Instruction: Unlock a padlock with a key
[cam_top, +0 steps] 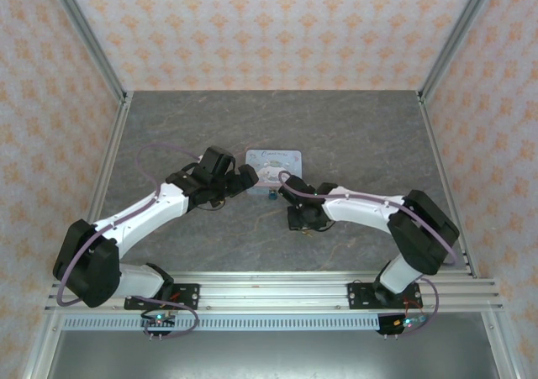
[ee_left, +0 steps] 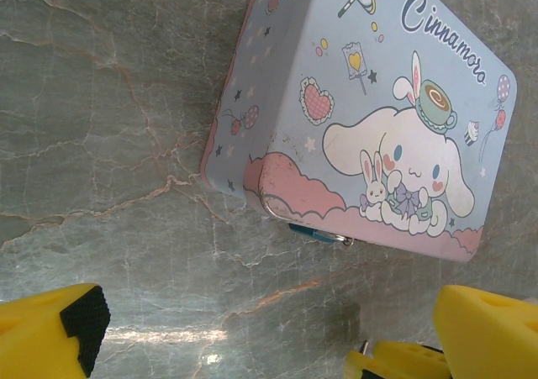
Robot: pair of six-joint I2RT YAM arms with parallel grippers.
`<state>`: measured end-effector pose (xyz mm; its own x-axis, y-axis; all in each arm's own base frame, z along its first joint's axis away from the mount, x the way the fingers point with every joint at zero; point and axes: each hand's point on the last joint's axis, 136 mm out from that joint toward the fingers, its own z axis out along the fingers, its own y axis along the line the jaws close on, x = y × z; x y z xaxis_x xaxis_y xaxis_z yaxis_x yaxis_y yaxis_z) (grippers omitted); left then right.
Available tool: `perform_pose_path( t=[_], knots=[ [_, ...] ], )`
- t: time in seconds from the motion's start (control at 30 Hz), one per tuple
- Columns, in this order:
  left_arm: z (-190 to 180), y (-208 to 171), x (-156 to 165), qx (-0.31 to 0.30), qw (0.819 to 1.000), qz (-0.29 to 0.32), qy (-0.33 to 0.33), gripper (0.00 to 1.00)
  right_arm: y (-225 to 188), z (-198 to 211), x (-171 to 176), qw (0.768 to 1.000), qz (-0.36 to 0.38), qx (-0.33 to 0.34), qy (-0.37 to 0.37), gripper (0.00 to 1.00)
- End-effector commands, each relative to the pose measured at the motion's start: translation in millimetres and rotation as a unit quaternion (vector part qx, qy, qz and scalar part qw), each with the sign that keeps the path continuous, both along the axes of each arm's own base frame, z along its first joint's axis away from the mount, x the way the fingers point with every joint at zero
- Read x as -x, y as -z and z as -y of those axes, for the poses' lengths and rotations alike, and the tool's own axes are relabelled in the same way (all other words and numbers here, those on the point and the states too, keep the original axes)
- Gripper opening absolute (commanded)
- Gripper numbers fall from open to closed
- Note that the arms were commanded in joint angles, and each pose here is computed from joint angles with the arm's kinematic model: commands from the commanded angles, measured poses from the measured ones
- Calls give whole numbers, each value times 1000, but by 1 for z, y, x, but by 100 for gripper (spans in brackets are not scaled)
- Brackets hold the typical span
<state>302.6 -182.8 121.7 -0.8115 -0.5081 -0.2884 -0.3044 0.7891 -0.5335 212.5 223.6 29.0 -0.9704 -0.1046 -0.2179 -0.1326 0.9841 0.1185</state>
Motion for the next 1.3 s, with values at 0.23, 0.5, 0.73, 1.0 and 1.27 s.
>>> perform_pose_path(
  t=[0.23, 0.5, 0.73, 1.0, 1.27],
  knots=[
    [5, -7, -3, 11, 1000, 11, 1, 100, 9, 11, 13, 1000, -12, 7, 9, 40],
    [6, -8, -3, 13, 1000, 13, 2, 100, 14, 8, 17, 999, -22, 29, -3, 39],
    [7, -8, -4, 17, 1000, 14, 4, 100, 21, 9, 27, 997, -28, 71, -16, 37],
    [9, -7, -4, 22, 1000, 14, 8, 100, 26, 14, 33, 997, -36, 68, -1, 29],
    [11, -8, -3, 27, 1000, 11, 9, 100, 30, 23, 43, 997, -47, 68, 5, 25]
  ],
)
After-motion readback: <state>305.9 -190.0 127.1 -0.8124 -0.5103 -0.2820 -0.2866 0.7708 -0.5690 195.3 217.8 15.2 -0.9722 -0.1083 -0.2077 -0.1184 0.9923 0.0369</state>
